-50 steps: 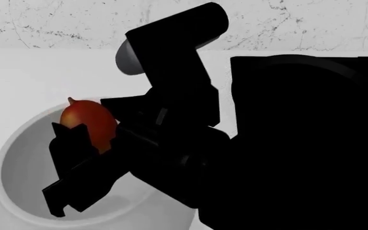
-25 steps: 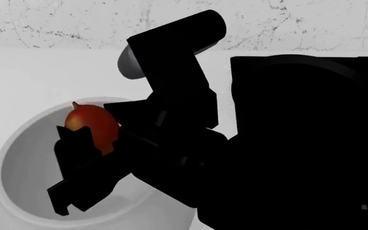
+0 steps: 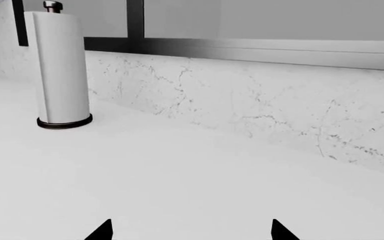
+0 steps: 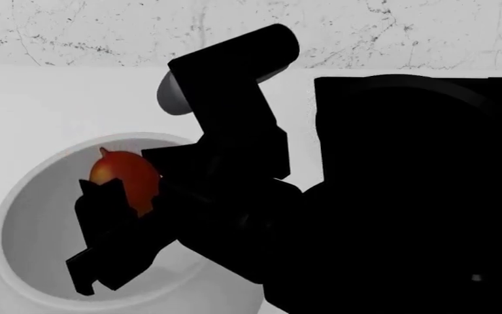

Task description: Pick the mango from the pan and place it in the bowl.

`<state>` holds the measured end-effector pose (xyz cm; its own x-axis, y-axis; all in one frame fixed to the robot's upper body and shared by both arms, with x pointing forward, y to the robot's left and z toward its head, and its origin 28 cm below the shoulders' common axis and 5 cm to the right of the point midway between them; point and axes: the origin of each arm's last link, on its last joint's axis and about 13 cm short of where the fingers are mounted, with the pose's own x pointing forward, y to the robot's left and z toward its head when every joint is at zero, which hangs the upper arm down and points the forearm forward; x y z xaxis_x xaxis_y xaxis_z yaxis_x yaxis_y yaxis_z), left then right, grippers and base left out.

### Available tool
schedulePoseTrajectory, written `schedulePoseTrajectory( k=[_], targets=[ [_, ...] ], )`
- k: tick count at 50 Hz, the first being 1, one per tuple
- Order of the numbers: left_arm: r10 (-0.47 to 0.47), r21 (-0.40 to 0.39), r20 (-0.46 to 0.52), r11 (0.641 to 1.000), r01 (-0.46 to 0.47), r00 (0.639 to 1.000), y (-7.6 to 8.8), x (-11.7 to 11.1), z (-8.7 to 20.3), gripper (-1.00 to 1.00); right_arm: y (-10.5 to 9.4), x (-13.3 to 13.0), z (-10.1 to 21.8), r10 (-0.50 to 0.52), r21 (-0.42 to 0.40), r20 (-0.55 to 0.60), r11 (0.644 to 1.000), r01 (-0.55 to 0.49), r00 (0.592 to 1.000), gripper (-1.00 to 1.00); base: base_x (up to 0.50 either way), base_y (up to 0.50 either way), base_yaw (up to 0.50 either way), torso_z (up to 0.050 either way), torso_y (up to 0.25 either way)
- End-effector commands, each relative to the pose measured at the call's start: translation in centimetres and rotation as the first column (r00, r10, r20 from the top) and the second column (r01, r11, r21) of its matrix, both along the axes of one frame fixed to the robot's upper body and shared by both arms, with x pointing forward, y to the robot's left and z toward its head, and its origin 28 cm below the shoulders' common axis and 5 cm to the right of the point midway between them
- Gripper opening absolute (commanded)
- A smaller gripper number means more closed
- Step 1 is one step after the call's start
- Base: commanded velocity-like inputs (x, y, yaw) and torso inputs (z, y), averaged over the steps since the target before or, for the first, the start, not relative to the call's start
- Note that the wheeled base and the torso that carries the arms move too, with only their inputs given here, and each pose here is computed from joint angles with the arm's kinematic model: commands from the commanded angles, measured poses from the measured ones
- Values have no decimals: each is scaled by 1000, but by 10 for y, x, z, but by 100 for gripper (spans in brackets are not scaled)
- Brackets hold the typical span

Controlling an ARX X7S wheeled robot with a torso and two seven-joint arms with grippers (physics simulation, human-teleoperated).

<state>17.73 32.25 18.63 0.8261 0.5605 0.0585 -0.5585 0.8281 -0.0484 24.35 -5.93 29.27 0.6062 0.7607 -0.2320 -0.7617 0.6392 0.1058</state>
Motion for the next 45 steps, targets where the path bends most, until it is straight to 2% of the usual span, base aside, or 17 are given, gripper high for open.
schedulePoseTrajectory(
  k=[1, 10, 11, 29, 45],
  targets=[
    [1, -4, -2, 1000, -1, 1000, 0, 0, -2, 100, 0, 2, -2, 11, -11, 15, 1000, -10, 1000, -100, 0, 0, 0, 0, 0],
    [0, -8, -4, 1000, 0, 1000, 0, 0, -5, 100, 0, 2, -1, 19, -7, 13, 1000, -19, 1000, -100, 0, 0, 0, 0, 0],
    [0, -9, -4, 1000, 0, 1000, 0, 0, -4, 100, 1, 2, -1, 23, -4, 10, 1000, -23, 1000, 100, 0, 0, 0, 0, 0],
    [2, 1, -3, 1000, -2, 1000, 0, -4, -2, 100, 1, -2, 7, 37, 18, 21, 999, -37, 999, 100, 0, 0, 0, 0, 0],
    [-8, 14, 26, 1000, 8, 1000, -5, -14, 9, 100, -17, -52, 51, -21, 89, 202, 996, 3, 979, 100, 0, 0, 0, 0, 0]
  ],
)
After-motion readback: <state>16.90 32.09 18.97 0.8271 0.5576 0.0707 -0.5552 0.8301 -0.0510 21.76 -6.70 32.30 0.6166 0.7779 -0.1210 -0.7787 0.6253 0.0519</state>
